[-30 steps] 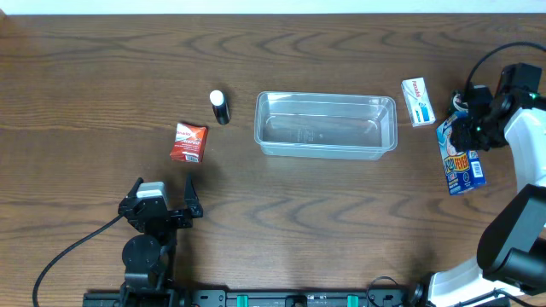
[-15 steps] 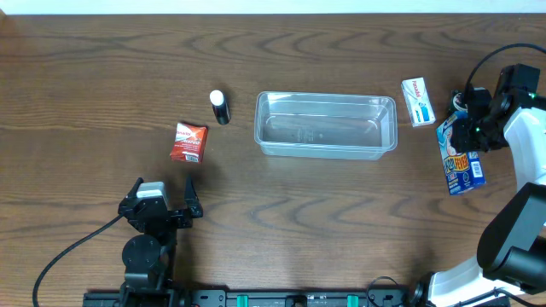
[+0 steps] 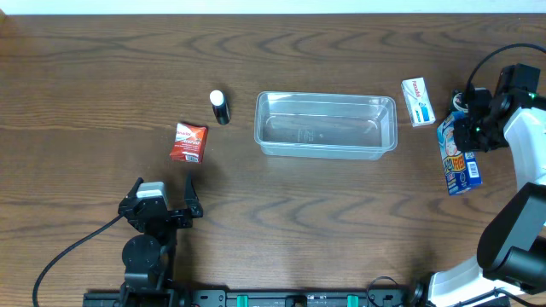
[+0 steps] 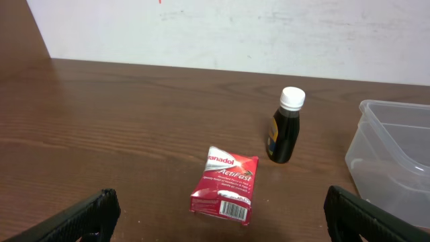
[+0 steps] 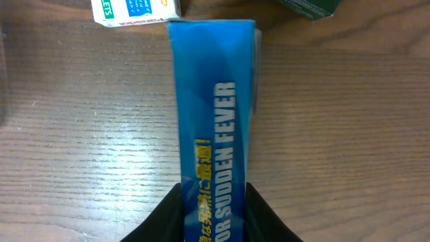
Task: Pack container
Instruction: 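Lower the right gripper and grasp the blue Kool Fever box, then lift the blue box and carry it over the clear container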
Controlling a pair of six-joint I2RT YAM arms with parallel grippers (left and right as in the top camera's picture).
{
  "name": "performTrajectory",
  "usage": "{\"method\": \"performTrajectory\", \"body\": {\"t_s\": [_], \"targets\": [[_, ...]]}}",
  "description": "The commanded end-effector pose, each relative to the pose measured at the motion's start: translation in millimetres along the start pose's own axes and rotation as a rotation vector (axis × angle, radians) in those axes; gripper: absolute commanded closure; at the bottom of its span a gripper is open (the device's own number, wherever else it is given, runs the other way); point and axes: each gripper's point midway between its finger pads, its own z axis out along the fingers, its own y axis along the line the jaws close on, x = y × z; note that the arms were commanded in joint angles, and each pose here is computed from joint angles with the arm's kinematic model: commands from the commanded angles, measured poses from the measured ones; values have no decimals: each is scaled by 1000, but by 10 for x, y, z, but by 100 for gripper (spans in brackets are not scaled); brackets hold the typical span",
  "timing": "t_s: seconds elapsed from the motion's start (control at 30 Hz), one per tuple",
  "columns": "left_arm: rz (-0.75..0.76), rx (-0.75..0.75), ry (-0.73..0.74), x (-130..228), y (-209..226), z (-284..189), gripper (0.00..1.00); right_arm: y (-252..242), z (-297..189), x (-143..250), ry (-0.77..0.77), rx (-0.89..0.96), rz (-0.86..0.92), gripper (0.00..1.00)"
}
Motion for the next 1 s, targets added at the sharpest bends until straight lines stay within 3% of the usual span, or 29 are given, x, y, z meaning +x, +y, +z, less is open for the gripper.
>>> {"method": "performTrajectory", "body": {"t_s": [0.0,0.1,0.4,0.67,0.87,0.97], "targets": [[20,7,26,81,-4,4,2,-23,-10,-24,-4,9,7,83],[20,6,26,81,-3,4,2,-21,-11,-26,-5,8,7,99],[20,6,26,81,-3,4,2,-52,-122,-155,-45,17,51,99],[20,6,26,81,-3,4,2,170,-819,-681,-182,-50,-11,99],[20,6,26,81,-3,4,2,787,-1504,-1188,-368,-112,-248,99],[20,6,26,81,-3,4,2,1255,-1712,-1318,-436,-115,-475,98]]}}
